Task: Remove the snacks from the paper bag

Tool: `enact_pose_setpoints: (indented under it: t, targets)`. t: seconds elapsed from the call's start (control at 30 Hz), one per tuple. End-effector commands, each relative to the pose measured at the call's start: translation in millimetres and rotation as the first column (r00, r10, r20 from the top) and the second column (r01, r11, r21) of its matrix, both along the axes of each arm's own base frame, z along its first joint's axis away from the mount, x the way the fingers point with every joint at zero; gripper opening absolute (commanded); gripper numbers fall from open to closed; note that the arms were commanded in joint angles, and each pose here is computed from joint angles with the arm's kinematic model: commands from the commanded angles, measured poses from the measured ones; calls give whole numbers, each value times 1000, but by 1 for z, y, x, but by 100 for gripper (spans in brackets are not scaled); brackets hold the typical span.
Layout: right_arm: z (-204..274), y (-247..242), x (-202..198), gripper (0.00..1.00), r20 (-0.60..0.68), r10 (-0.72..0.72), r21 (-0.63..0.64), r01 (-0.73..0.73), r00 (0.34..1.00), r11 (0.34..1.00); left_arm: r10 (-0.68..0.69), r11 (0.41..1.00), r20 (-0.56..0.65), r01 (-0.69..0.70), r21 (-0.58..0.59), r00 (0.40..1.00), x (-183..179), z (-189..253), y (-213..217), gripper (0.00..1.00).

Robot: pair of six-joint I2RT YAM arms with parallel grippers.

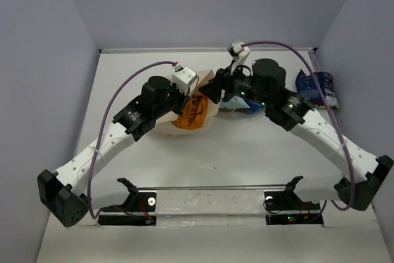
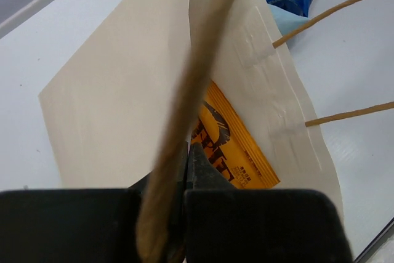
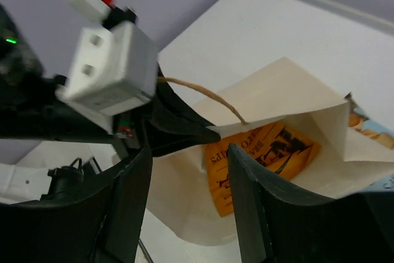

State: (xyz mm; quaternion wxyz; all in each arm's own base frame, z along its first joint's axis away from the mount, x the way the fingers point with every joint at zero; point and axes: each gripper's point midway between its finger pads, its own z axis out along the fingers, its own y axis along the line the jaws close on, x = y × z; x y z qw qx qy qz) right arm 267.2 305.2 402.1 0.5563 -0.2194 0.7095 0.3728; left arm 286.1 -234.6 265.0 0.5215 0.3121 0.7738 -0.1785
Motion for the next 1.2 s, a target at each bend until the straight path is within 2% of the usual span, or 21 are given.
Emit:
enact_pose_setpoints:
  t: [0.0, 0.17, 0.27, 0.33, 0.4, 0.5, 0.57, 0.63, 0.73, 0.87, 1.07, 1.17]
  targets:
    - [-56, 34, 4, 56, -148, 93, -27, -98, 985, 995, 75, 994, 38, -72, -77, 996, 7, 32, 2, 0]
    - [-83, 24, 14, 52, -167, 5, -49, -13, 986, 999, 133, 988, 45, -129, -83, 990, 9, 37, 13, 0]
    - [-123, 34, 18, 52, -270, 1, -98, -29, 963, 995, 105, 990, 33, -102, -100, 994, 6, 34, 6, 0]
    - [-142, 33, 24, 52, -339, -60, -99, 28, 939, 995, 106, 988, 25, -103, -117, 994, 7, 36, 4, 0]
    - [-160, 18, 42, 58, -360, -220, -134, 183, 907, 974, 109, 986, 27, -104, -126, 994, 7, 38, 3, 0]
    - [-180, 5, 66, 64, -374, -372, -171, 331, 849, 928, 108, 986, 24, -104, -129, 994, 6, 38, 4, 0]
    - [-171, 3, 83, 70, -337, -433, -179, 394, 836, 901, 111, 985, 22, -108, -134, 994, 6, 38, 4, 0]
    - [-182, 7, 94, 72, -336, -464, -204, 418, 819, 885, 111, 984, 26, -106, -143, 993, 6, 40, 4, 0]
    - [-185, 11, 105, 76, -338, -490, -208, 444, 803, 872, 82, 984, 26, -76, -160, 996, 1, 44, 0, 0]
    - [-213, 13, 108, 81, -375, -521, -253, 456, 767, 853, 80, 984, 26, -75, -160, 996, -1, 42, 1, 0]
    - [-247, 30, 106, 81, -456, -468, -261, 388, 757, 884, 70, 978, 1, -69, -195, 998, -3, 42, -4, 0]
    - [-256, 47, 100, 68, -519, -397, -213, 335, 757, 918, 73, 978, 6, -71, -199, 997, -1, 44, -5, 0]
